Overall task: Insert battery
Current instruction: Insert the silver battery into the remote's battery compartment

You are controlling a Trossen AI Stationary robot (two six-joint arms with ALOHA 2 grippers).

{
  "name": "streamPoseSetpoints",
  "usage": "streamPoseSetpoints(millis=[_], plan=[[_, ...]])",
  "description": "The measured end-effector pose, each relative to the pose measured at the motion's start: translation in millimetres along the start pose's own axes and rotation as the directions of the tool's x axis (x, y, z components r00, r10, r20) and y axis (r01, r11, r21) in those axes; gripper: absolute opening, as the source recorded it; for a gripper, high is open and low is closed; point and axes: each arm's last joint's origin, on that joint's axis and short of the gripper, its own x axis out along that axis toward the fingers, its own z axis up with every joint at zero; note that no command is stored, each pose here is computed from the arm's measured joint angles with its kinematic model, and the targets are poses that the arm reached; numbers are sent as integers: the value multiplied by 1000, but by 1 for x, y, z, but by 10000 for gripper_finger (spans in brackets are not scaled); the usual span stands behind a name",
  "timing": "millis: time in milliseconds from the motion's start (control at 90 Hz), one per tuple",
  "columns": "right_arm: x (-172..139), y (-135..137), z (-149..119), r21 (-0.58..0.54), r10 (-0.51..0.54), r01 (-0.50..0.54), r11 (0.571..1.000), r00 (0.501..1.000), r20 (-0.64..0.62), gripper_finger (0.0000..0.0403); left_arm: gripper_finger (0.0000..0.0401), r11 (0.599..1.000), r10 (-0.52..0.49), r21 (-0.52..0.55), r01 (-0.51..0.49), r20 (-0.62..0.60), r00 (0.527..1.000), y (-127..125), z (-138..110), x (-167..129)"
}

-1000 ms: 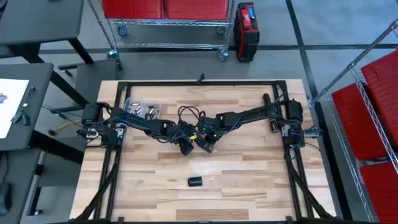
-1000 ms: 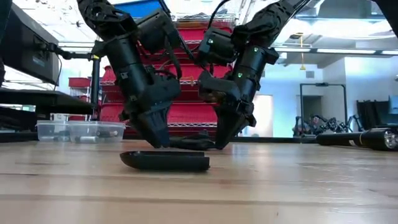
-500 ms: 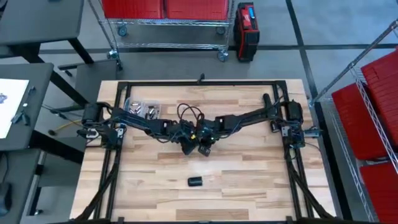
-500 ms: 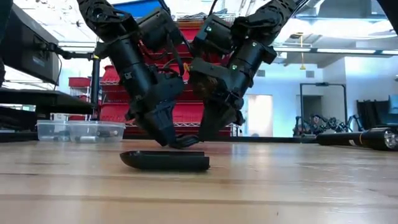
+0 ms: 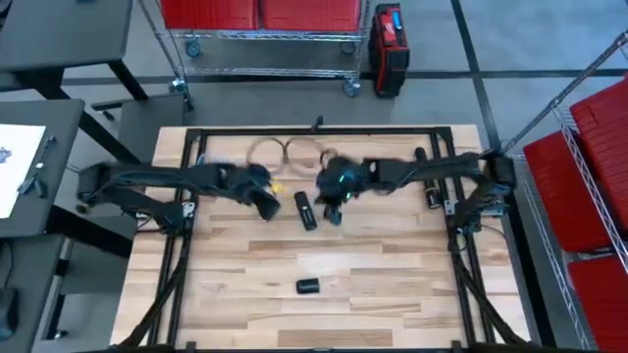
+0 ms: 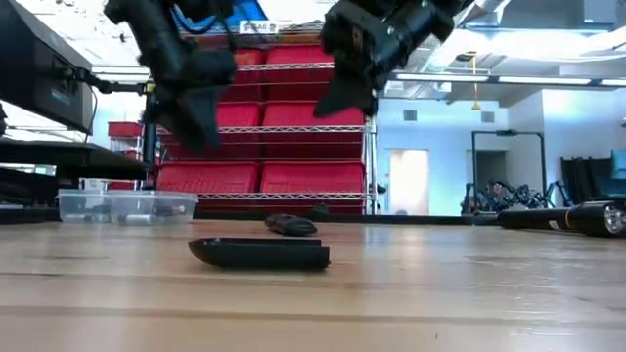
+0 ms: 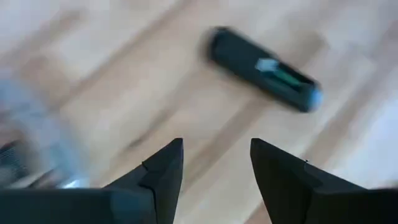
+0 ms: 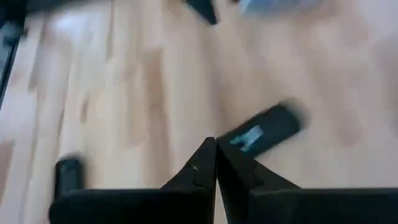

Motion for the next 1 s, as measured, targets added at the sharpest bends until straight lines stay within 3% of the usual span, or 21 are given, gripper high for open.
streamPoseSetpoints(millis=[133, 256, 344, 467, 656, 856, 1000], plan=[[-24, -30, 11, -16, -66, 67, 998, 995, 70, 1, 165, 991, 100, -94, -98, 20, 995, 39, 15, -14], [-39, -59, 12, 87, -141, 134, 987, 988, 68, 1, 150, 983, 159, -88, -158, 4, 987, 68, 27, -11], [-44, -76, 6, 164, -179, 174, 971, 984, 16, 1, 132, 966, 246, -59, -253, -110, 963, 86, 31, -5], [-48, -88, -3, 195, -200, 212, 958, 977, -77, 1, 110, 941, 330, 31, -337, -309, 892, 103, 40, 4], [-52, -98, -8, 139, -217, 233, 963, 969, -119, 1, 95, 924, 367, 89, -371, -469, 803, 114, 58, 18], [-54, -108, -10, 34, -234, 240, 970, 964, -125, 1, 94, 879, 436, 85, -469, -540, 720, 139, 58, 39], [-55, -117, -13, -4, -247, 249, 968, 958, -144, 1, 94, 864, 439, 24, -504, -528, 727, 154, 58, 51]])
